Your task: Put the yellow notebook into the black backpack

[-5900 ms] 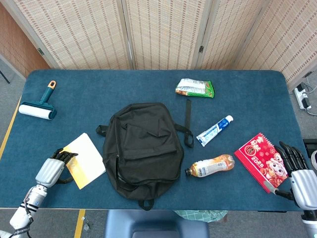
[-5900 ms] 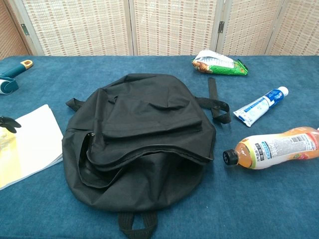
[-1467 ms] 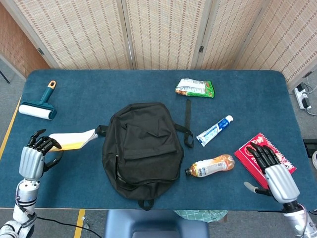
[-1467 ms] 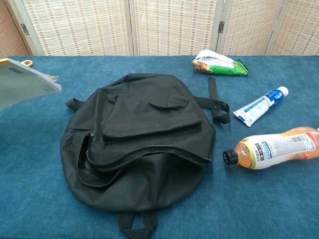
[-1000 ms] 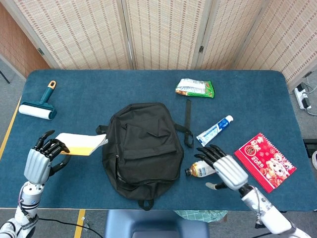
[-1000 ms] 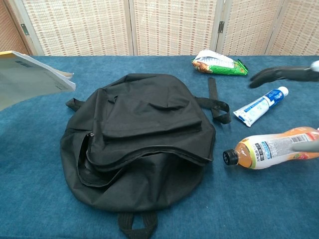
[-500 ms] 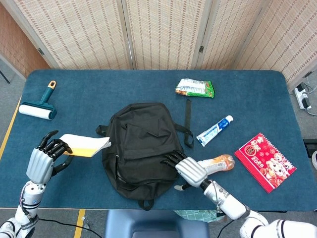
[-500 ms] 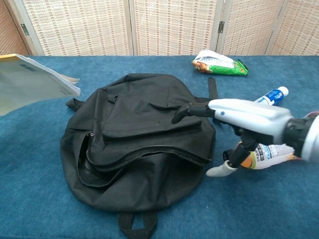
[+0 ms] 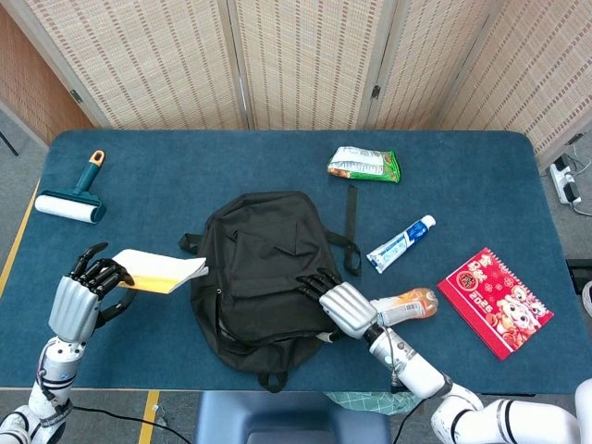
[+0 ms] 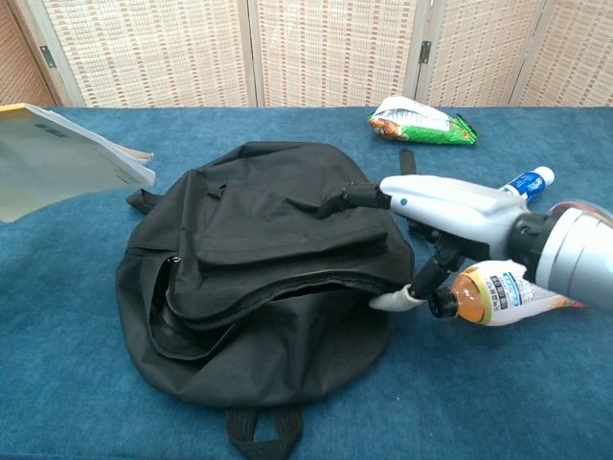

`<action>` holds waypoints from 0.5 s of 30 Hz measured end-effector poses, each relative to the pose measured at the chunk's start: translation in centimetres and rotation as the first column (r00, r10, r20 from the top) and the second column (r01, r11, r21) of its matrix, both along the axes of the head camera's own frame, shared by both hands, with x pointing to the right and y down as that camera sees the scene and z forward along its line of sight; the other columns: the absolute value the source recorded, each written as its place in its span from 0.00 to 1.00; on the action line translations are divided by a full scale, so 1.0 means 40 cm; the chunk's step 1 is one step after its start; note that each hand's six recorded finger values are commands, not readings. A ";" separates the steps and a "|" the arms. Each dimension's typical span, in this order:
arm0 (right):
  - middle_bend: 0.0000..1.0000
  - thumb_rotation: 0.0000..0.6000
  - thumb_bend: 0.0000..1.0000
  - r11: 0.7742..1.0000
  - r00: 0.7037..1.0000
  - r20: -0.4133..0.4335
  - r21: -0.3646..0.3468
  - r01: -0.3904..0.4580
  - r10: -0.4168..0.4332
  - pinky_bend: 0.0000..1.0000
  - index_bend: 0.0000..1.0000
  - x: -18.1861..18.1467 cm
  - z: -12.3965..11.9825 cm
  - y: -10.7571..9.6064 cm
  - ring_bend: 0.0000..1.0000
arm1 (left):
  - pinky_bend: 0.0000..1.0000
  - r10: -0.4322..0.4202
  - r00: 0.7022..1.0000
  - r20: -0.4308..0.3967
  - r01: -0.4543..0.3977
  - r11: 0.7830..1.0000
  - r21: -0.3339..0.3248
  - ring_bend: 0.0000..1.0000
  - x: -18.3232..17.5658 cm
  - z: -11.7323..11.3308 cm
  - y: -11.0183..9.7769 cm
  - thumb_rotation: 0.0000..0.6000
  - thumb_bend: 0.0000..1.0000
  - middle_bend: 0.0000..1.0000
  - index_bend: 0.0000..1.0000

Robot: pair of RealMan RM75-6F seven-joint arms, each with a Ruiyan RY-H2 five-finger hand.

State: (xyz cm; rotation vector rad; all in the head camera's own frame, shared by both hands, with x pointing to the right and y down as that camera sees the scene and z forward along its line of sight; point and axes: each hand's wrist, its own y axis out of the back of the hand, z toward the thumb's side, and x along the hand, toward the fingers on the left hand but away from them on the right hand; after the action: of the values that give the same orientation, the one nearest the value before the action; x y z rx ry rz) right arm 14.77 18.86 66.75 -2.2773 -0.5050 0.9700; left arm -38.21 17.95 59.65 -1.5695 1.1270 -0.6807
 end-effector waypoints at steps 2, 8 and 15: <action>0.13 1.00 0.27 1.000 1.000 -0.007 0.004 -0.003 0.003 0.04 0.20 0.011 -0.006 -0.008 0.12 | 0.26 0.000 1.000 -0.002 0.000 1.000 0.001 0.49 0.001 -0.001 -0.001 1.00 0.50 0.62 0.73; 0.13 1.00 0.31 1.000 1.000 -0.025 0.002 -0.016 0.016 0.04 0.20 0.034 -0.014 -0.026 0.12 | 0.26 0.001 1.000 -0.003 -0.001 1.000 -0.004 0.49 0.007 0.002 -0.002 1.00 0.50 0.62 0.73; 0.13 1.00 0.38 1.000 1.000 -0.021 -0.006 -0.018 0.018 0.04 0.21 0.026 -0.017 -0.037 0.13 | 0.25 -0.003 1.000 -0.003 0.003 1.000 -0.007 0.49 0.007 0.005 -0.002 1.00 0.50 0.62 0.73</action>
State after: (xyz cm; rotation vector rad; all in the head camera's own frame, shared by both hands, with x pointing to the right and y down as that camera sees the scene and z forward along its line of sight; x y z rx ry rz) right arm 15.80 17.36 66.07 -2.2693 -0.5159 1.0041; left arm -37.94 17.88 59.86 -1.5754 1.1308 -0.6845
